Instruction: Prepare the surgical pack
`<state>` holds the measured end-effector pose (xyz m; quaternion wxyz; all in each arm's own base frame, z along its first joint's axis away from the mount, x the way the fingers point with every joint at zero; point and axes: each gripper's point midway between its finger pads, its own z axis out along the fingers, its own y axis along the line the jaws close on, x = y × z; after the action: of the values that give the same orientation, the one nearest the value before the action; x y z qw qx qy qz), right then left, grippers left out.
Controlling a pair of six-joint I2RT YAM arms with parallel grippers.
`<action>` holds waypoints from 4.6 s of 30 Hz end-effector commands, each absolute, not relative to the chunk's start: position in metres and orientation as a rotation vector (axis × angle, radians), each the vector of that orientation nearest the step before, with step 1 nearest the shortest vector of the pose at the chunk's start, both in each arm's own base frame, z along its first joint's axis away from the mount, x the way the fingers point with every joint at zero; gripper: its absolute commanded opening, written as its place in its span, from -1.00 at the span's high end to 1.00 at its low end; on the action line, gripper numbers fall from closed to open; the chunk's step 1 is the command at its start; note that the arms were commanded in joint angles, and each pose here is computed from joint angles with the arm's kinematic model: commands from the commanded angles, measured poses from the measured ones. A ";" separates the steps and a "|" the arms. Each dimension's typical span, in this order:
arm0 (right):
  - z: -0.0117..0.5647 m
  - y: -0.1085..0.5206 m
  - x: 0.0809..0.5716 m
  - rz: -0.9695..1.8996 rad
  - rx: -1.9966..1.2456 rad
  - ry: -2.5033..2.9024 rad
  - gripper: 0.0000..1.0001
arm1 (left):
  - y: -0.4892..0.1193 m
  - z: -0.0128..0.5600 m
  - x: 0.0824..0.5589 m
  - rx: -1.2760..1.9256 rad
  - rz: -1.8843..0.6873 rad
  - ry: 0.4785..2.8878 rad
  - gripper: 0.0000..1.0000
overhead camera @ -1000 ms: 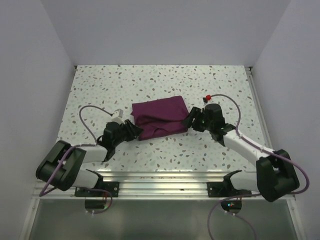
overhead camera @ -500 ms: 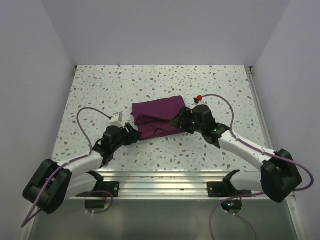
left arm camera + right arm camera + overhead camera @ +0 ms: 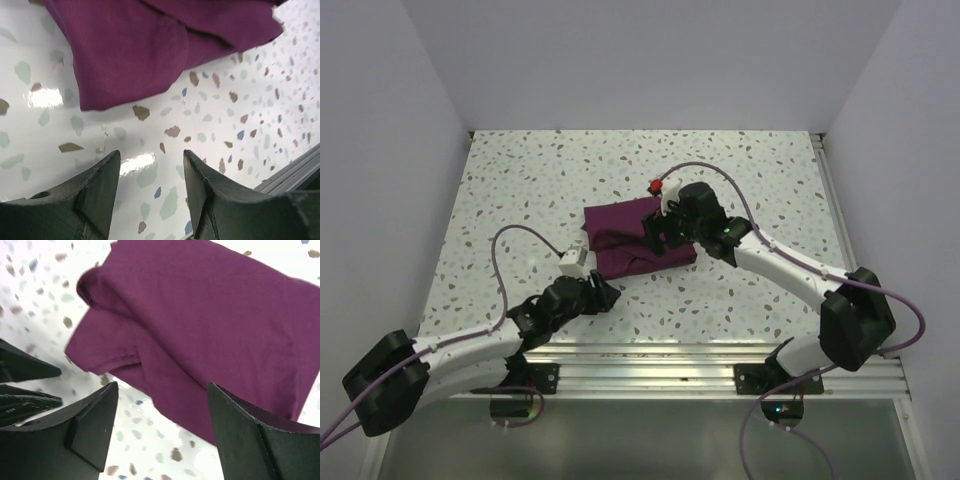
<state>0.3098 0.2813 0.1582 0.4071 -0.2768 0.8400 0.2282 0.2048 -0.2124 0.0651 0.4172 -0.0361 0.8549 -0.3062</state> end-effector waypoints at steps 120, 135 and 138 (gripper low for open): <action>0.115 0.358 0.295 1.250 -1.303 2.332 1.00 | -0.223 0.055 0.343 -0.390 -0.292 1.845 -0.28; 0.107 0.357 0.285 1.354 -1.293 2.395 1.00 | -0.224 0.056 0.345 -0.396 -0.287 1.845 -0.28; 0.111 0.356 0.289 1.334 -1.284 2.384 1.00 | -0.224 0.056 0.344 -0.396 -0.283 1.846 -0.28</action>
<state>0.3140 0.3491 0.0892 0.1023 -0.4393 0.7980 0.3996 0.3248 -0.2240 0.0283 0.5405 -0.1360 0.8221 -0.1163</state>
